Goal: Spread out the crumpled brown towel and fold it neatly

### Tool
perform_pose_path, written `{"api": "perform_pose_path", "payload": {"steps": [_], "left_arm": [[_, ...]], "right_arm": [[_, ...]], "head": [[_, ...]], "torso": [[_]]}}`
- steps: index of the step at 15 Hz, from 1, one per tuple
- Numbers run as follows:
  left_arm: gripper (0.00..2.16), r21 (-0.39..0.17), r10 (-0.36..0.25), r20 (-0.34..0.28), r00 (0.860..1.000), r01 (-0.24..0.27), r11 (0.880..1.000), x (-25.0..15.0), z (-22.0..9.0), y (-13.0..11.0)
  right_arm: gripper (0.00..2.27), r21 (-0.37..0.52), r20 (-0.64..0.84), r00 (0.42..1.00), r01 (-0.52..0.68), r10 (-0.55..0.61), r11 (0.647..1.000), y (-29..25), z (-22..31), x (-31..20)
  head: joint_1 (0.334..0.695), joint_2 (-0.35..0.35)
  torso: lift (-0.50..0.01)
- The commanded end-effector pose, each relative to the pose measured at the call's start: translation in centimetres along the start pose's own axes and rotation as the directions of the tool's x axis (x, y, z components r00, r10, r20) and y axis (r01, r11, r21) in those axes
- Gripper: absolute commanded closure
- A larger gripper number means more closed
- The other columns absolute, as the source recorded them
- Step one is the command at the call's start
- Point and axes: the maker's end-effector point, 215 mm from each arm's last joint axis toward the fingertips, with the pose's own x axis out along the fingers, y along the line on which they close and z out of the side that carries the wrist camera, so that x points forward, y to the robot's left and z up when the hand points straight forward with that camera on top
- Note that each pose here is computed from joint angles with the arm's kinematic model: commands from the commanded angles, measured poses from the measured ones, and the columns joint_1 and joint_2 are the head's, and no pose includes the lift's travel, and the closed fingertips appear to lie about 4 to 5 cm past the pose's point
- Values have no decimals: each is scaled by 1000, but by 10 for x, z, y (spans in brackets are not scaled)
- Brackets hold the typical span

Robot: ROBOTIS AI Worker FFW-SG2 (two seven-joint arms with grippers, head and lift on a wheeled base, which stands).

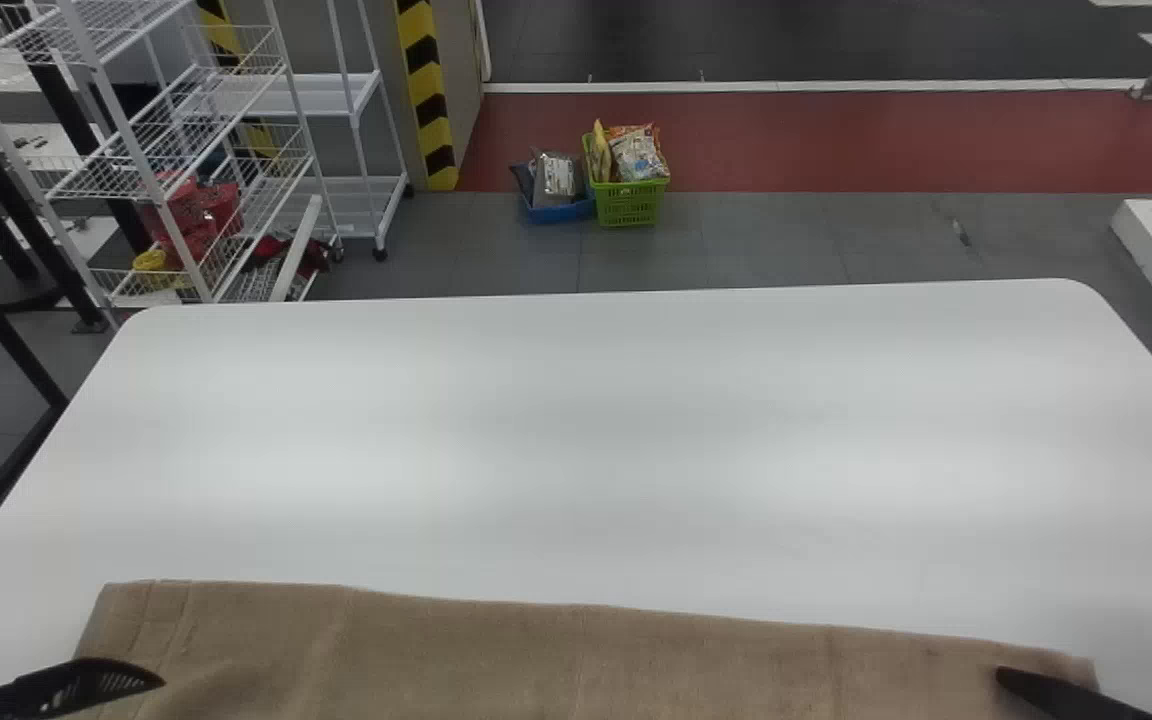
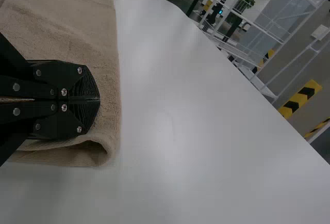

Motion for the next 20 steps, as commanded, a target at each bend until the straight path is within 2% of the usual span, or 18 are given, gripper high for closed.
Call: {"api": "perform_pose_path", "payload": {"steps": [1,10,12,16,18,19,20], "left_arm": [[66,0,2,2,1000,-2,1000,1,1,0],[66,-3,8,9,1000,-8,1000,3,1,4],[66,-1,8,10,1000,-8,1000,3,1,4],[66,1,6,12,1000,-6,1000,5,2,5],[66,0,9,11,1000,-9,1000,4,2,5],[66,0,10,11,1000,-10,1000,3,2,6],[66,0,11,13,1000,-11,1000,3,2,6]], "right_arm": [[1919,-6,5,1000,-2,2,1000,-2,8,5],[1919,-2,11,999,46,-46,999,-27,46,29],[1919,-31,23,999,39,-39,999,-29,55,36],[1899,-20,62,998,-6,7,1000,-23,73,42],[1781,-13,106,994,-38,39,999,-16,76,30],[1339,-17,132,990,-46,48,999,-12,77,19],[718,-1,159,986,-60,59,998,-8,77,6]], "head": [[695,60],[695,32],[695,29],[695,32],[695,31],[695,30],[695,27]], "torso": [[-128],[-128],[-128],[-128],[-128],[-128],[-128]]}}
